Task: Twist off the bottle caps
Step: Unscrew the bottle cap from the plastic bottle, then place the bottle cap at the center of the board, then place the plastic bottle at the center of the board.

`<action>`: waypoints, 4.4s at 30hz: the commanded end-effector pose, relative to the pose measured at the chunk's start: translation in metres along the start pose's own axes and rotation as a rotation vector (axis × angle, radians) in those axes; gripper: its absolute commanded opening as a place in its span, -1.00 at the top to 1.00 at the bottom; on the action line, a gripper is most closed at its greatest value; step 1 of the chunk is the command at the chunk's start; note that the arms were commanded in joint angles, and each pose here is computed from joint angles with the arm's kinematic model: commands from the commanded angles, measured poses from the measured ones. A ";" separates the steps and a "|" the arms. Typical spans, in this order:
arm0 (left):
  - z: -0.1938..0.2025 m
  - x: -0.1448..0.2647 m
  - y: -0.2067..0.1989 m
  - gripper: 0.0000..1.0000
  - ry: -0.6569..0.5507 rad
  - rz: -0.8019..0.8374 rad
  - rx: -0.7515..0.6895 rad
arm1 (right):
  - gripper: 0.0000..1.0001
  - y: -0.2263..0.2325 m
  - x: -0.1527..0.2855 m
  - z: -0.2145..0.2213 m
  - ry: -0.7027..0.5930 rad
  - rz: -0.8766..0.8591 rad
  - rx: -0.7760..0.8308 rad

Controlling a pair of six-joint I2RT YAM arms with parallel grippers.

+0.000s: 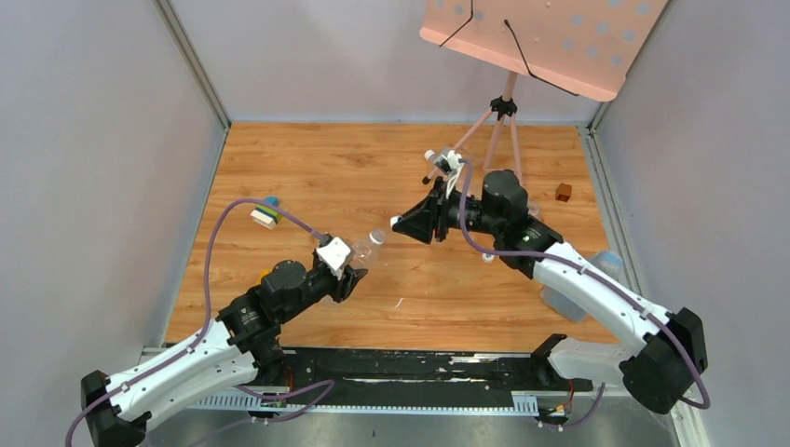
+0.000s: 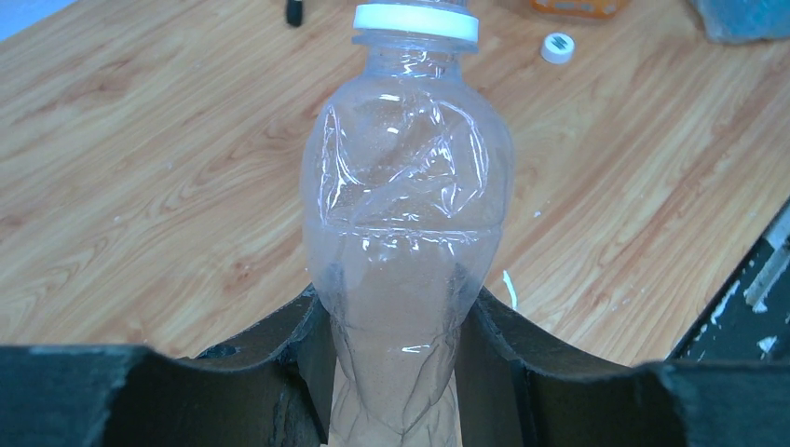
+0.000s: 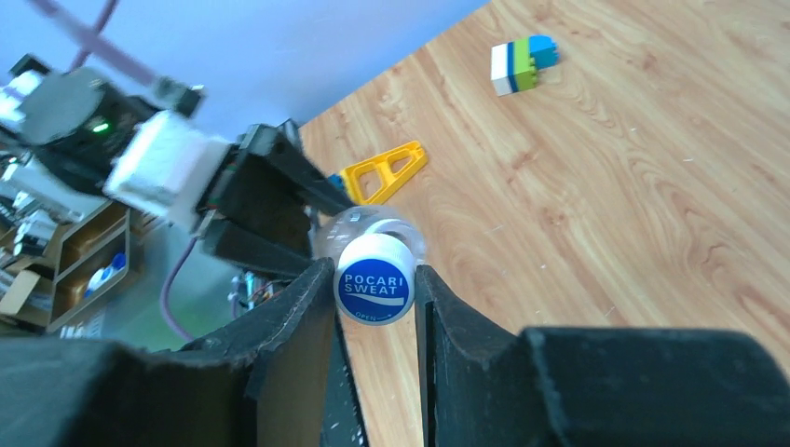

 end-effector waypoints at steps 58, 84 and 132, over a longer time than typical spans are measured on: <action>-0.061 0.087 0.041 0.66 -0.438 -0.303 0.252 | -0.18 -0.142 -0.229 0.117 0.424 0.282 -0.213; -0.071 0.010 0.007 0.46 -0.368 -0.103 0.107 | -0.39 -0.007 -0.032 -0.051 -0.046 -0.016 -0.172; -0.020 0.042 0.068 -1.00 -0.262 -0.624 0.292 | 1.00 -0.100 -0.181 -0.030 -0.005 0.395 0.170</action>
Point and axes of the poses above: each gripper's point midway between its finger pads, its own x axis back along the fingers, its own y axis along the line the jaws close on, z = x × y, the point moved 5 cm from there along x, back along the fingers, and after that the axes turned 15 degrees about x, right-handed, at the moved point
